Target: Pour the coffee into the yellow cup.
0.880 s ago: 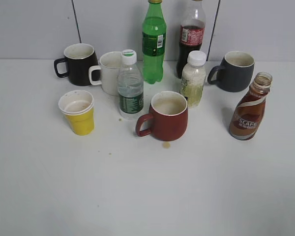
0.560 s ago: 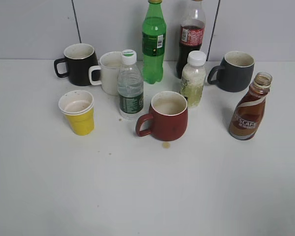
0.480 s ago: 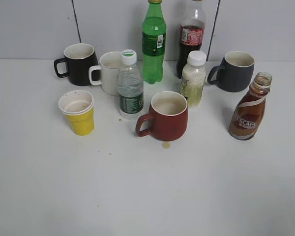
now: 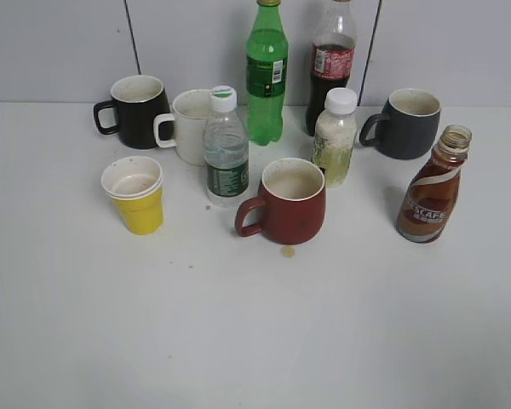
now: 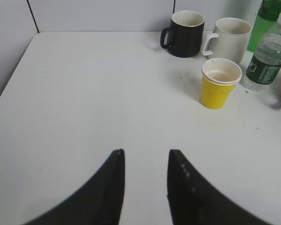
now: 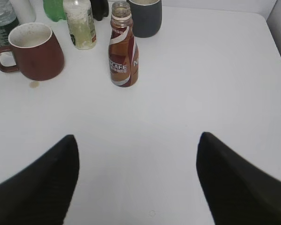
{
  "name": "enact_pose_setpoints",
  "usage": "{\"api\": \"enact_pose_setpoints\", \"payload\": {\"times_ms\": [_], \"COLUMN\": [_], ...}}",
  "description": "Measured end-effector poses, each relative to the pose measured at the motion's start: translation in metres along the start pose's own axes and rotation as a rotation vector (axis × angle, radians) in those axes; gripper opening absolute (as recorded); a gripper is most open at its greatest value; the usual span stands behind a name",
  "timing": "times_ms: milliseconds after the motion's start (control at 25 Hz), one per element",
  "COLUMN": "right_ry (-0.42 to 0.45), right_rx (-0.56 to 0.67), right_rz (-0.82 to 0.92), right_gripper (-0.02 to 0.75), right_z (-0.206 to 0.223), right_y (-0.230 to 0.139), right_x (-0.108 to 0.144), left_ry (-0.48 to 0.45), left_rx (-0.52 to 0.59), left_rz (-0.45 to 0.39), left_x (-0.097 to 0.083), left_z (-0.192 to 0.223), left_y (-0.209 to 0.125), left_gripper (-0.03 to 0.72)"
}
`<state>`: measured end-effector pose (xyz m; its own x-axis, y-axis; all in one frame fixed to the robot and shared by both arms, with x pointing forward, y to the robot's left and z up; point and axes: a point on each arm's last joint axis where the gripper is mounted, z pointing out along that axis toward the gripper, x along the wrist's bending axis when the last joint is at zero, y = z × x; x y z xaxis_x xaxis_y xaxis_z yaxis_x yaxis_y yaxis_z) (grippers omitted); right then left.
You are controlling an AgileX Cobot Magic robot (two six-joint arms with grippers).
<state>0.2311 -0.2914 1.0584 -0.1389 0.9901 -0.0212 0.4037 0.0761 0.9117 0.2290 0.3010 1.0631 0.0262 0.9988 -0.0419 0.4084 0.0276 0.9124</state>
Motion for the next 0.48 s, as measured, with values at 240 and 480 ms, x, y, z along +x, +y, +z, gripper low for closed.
{"api": "enact_pose_setpoints", "payload": {"times_ms": [240,480], "right_ry": [0.0,0.0], "right_rx": [0.0,0.0], "right_rz": [0.0,0.0], "right_gripper": [0.586,0.587], "right_z": [0.0,0.0], "right_y": [0.0,0.0], "right_x": [0.0,0.0], "left_ry": [0.0,0.0], "left_rx": [0.0,0.0], "left_rz": [0.0,0.0], "left_x": [0.0,0.0], "left_z": [0.0,0.0], "left_y": [0.0,0.0], "left_gripper": [0.24,0.24]}}
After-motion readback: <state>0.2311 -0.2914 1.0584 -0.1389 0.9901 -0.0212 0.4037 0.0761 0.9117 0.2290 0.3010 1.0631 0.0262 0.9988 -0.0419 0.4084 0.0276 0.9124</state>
